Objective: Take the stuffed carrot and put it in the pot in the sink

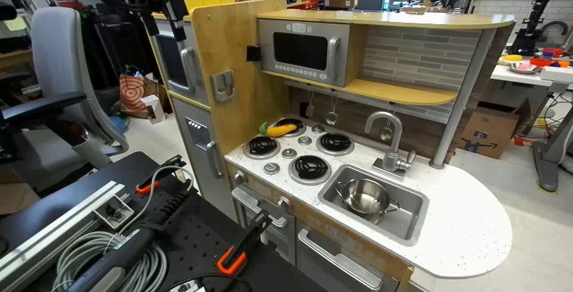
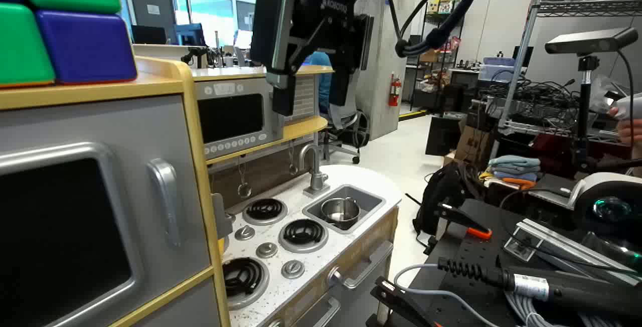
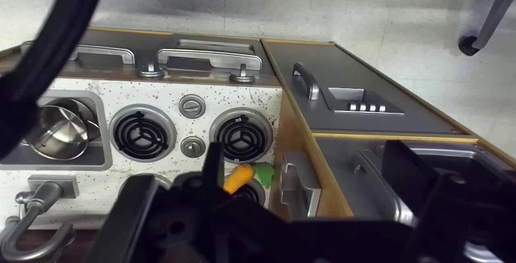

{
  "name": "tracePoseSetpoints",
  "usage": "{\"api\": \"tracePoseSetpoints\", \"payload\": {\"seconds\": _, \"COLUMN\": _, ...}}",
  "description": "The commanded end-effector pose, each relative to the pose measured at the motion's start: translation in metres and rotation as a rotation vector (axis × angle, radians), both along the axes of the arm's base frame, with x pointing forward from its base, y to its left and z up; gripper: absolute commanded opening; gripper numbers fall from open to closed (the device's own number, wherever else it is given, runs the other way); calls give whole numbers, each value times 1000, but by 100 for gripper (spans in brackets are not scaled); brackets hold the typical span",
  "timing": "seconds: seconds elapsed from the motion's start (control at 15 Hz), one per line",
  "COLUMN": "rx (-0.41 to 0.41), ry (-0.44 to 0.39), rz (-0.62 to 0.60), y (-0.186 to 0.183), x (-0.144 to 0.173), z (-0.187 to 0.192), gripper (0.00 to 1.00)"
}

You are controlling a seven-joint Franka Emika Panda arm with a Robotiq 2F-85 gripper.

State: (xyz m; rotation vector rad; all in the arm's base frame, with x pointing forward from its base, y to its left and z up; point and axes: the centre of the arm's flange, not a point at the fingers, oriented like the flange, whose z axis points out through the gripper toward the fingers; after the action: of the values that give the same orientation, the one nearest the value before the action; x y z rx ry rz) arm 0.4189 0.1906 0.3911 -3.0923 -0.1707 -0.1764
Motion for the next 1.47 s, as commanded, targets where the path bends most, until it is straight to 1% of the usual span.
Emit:
{"api": "tracePoseSetpoints", "payload": {"seconds": 0.0, "rx": 0, "ry": -1, "rz": 0, "y": 0, "x": 0, "z": 0, "gripper": 100}}
{"api": "tracePoseSetpoints", "payload": {"seconds": 0.47, "rx": 1, "ry": -1, "rz": 0, "y": 0, "x": 0, "z": 1, "gripper": 100}}
{"api": "tracePoseSetpoints", "payload": {"seconds": 0.53, "rx": 6, "ry": -21, "rz": -32, "y": 4, "x": 9, "z": -10, "gripper": 100}}
{"api": "tracePoseSetpoints", "payload": {"seconds": 0.6, "rx": 10, "ry": -18, "rz": -60, "y": 5, "x": 18, "z": -20, "gripper": 100}}
{"api": "tracePoseSetpoints", "payload": {"seconds": 0.73, "rx": 17, "ry": -16, "rz": -160, "y": 0, "x": 44, "z": -49, "gripper": 100}}
{"api": "tracePoseSetpoints", "payload": {"seconds": 0.8, "rx": 9, "ry": -6, "rz": -221, "y": -7, "x": 57, "z": -69, "gripper": 100}}
{"api": "tracePoseSetpoints", "payload": {"seconds": 1.07, "rx": 1, "ry": -29, "rz": -426, "y": -46, "x": 98, "z": -135, "gripper": 100}}
{"api": "tracePoseSetpoints", "payload": {"seconds": 1.27, "rx": 57, "ry": -84, "rz": -567, "y": -73, "x": 133, "z": -167, "gripper": 100}}
{"api": "tracePoseSetpoints", "payload": {"seconds": 1.4, "rx": 125, "ry": -127, "rz": -624, "y": -77, "x": 157, "z": -181, "gripper": 100}}
